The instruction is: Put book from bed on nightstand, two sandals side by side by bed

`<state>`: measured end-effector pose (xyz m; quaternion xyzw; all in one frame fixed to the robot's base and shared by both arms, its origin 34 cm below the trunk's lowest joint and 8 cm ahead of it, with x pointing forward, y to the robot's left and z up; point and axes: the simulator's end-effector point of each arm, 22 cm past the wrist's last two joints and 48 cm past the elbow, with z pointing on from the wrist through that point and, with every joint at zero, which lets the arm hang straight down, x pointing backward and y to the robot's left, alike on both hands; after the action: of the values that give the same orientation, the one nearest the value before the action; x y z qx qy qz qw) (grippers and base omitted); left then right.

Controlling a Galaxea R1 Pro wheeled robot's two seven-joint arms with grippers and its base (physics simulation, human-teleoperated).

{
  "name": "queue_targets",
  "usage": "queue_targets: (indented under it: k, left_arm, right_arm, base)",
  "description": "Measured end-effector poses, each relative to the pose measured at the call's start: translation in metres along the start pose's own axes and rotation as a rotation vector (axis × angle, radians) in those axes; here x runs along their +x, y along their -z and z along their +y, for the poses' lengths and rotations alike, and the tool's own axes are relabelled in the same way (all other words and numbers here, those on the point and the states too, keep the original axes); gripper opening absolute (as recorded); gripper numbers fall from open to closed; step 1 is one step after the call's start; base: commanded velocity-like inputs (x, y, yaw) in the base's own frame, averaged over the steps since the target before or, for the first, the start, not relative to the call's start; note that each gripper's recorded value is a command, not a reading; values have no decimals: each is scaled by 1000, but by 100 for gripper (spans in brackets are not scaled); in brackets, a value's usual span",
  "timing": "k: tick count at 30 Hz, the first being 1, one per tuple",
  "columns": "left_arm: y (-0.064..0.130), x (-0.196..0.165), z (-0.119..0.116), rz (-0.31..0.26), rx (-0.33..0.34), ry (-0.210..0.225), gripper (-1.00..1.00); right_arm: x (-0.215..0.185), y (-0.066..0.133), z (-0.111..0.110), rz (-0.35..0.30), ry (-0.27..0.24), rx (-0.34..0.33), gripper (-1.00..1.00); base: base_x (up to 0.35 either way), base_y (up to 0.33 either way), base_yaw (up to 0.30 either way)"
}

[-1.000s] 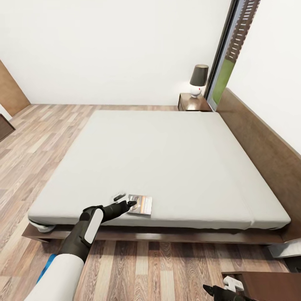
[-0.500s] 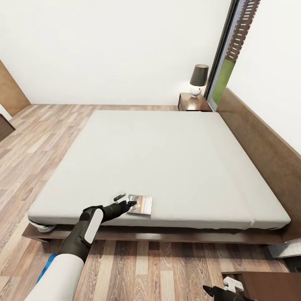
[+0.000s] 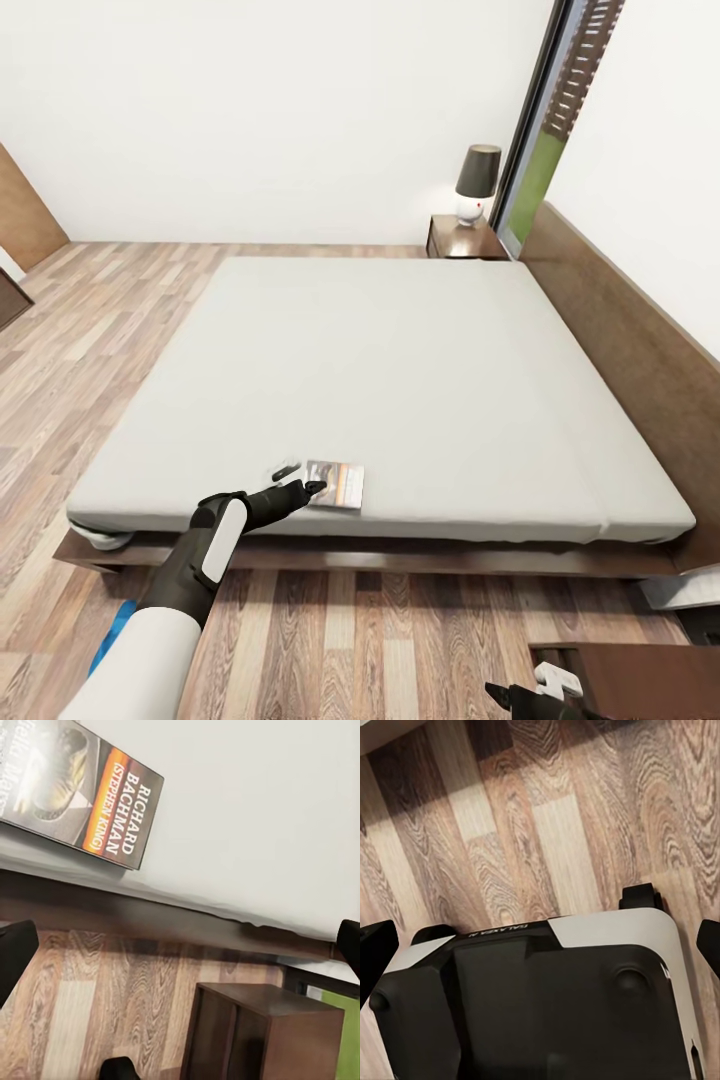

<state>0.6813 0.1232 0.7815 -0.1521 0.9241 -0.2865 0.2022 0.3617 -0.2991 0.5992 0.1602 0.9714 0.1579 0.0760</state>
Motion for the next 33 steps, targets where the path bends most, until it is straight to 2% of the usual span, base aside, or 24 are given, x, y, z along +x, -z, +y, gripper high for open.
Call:
queue_targets:
  k: [17,33]
  left_arm:
    - [-6,7,6,14,-6,9,100]
    - [-6,7,6,14,-6,8,100]
  right_arm:
    - [8,-3,-4,17,-5,5,100]
    - [8,-3,-4,16,-5,5,100]
  base:
    - [66,0,0]
    - [290,0,0]
